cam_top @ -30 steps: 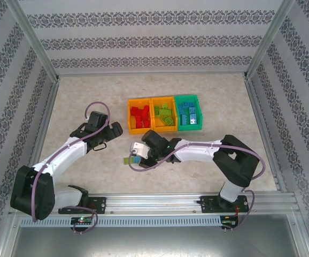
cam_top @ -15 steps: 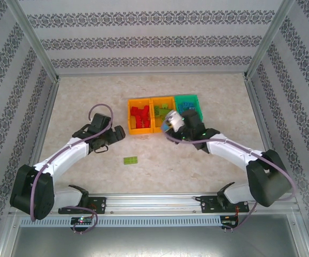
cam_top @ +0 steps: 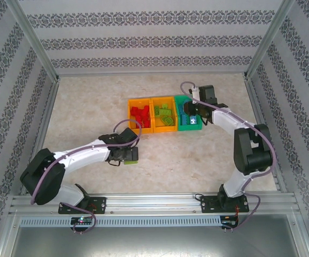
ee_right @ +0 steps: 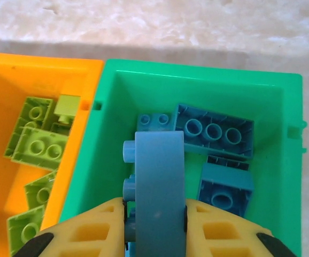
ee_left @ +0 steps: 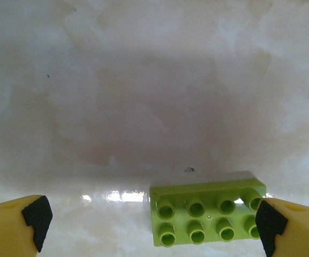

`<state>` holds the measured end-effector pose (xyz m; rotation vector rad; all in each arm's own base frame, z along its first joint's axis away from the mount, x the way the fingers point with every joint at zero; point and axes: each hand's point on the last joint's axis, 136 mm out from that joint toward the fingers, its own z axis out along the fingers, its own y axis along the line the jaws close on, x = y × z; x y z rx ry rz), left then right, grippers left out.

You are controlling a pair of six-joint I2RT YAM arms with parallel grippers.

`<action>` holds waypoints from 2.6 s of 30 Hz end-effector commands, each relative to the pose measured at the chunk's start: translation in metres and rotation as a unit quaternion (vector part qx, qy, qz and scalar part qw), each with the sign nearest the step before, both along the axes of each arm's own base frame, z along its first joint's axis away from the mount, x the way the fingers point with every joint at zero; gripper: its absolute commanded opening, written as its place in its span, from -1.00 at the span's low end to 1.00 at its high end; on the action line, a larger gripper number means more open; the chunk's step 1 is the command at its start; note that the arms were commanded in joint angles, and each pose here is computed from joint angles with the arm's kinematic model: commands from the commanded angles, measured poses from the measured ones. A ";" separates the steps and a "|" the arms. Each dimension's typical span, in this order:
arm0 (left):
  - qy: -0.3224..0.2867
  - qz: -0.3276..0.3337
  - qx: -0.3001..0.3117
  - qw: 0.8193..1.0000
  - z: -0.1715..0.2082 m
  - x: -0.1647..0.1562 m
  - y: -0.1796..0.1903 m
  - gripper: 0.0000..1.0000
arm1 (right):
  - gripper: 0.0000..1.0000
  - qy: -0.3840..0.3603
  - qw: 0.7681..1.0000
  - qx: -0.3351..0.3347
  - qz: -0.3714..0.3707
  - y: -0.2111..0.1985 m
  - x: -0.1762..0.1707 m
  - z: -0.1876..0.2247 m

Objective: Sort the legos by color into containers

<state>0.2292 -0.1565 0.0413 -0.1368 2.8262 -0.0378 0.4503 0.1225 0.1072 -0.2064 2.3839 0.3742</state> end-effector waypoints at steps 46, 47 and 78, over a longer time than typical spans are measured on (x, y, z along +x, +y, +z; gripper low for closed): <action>0.010 0.035 -0.025 0.999 -0.007 -0.002 -0.034 0.99 | -0.38 0.090 0.995 -0.012 -0.033 -0.015 0.012 -0.024; 0.008 0.036 -0.026 0.999 -0.006 -0.001 -0.034 0.99 | -0.34 0.091 0.995 -0.013 -0.033 -0.015 0.012 -0.024; 0.051 -0.009 0.010 0.999 -0.037 -0.003 -0.047 0.70 | 0.61 0.035 0.997 0.054 -0.039 -0.004 -0.001 0.025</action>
